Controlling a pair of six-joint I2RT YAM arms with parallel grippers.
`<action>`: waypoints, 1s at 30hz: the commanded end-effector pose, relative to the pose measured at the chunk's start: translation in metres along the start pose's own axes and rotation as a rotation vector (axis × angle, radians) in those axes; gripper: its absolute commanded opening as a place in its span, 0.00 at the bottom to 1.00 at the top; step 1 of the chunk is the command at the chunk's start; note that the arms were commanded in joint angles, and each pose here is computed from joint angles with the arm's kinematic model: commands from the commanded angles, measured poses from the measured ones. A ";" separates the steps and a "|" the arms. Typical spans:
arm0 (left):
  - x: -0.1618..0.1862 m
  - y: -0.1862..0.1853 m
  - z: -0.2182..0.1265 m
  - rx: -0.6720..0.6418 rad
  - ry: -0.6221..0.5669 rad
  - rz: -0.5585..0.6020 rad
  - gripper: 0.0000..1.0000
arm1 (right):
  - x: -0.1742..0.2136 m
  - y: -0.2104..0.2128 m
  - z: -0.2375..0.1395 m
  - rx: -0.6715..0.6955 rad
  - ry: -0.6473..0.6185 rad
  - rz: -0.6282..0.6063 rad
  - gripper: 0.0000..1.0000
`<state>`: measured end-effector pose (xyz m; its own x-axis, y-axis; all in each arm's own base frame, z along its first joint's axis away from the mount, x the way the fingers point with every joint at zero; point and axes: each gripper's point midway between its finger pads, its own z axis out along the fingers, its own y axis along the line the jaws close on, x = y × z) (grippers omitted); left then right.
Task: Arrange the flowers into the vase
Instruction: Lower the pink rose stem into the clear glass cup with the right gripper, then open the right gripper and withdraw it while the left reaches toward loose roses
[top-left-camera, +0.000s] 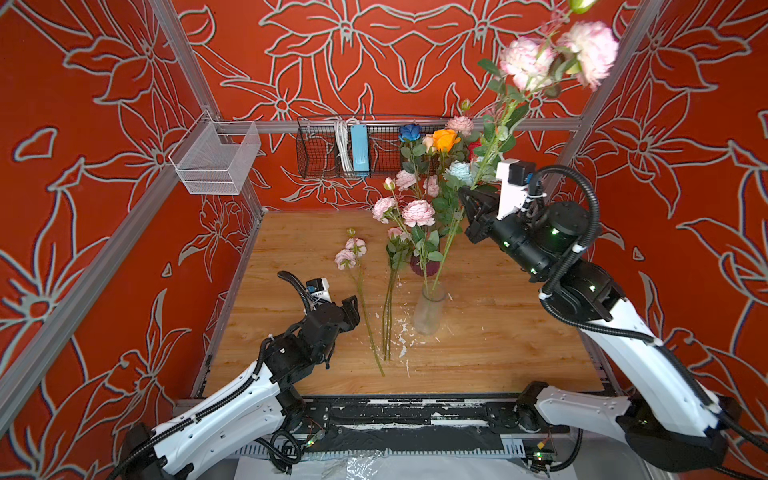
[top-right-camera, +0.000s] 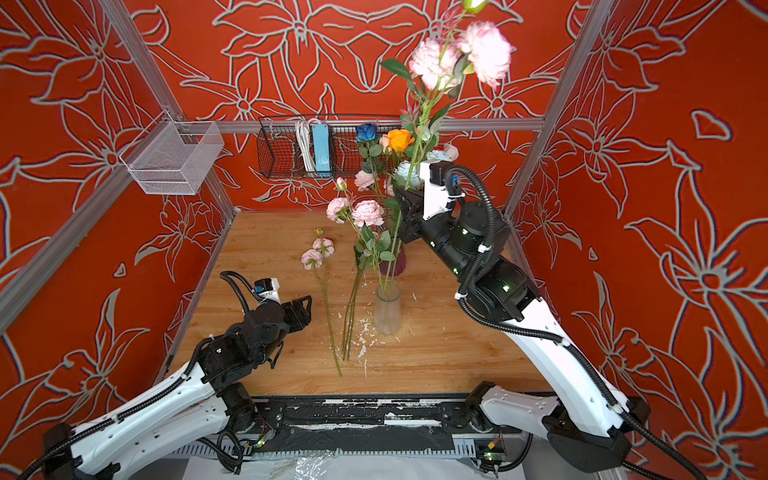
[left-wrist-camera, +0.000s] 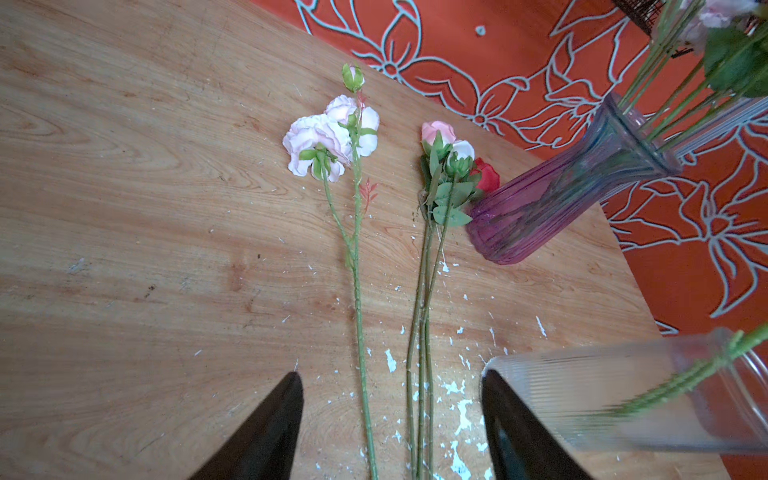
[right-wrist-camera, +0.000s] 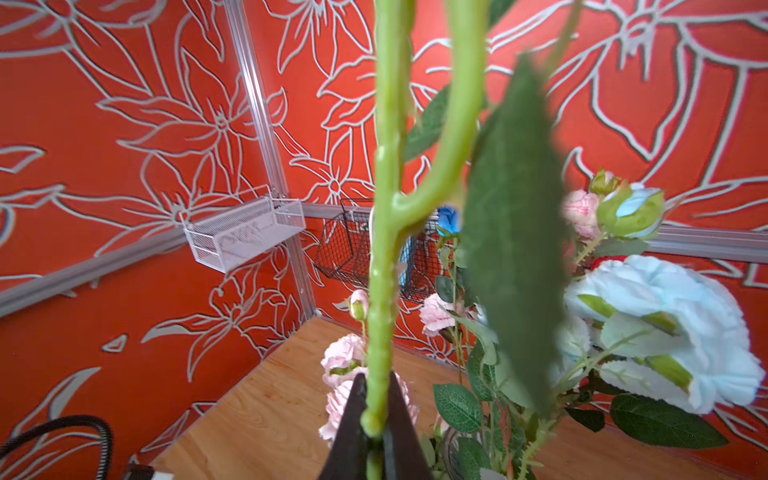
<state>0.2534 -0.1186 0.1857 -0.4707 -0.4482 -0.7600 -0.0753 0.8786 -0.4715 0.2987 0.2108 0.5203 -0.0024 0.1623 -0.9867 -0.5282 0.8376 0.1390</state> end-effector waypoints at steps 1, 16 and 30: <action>-0.009 -0.001 -0.005 0.006 -0.021 -0.019 0.69 | 0.006 -0.013 0.009 0.064 0.010 -0.073 0.00; -0.010 -0.012 0.004 0.004 0.009 -0.008 0.69 | 0.141 -0.027 0.008 0.073 0.225 0.031 0.17; -0.007 -0.025 0.026 -0.036 0.051 0.034 0.69 | 0.154 -0.030 -0.036 0.072 0.266 0.094 0.49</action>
<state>0.2741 -0.1412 0.1858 -0.5307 -0.4031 -0.7456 -0.0814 0.8999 -0.4285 0.2922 0.1969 0.3669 -0.2477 0.0930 -0.9644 -0.4544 0.8680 0.2004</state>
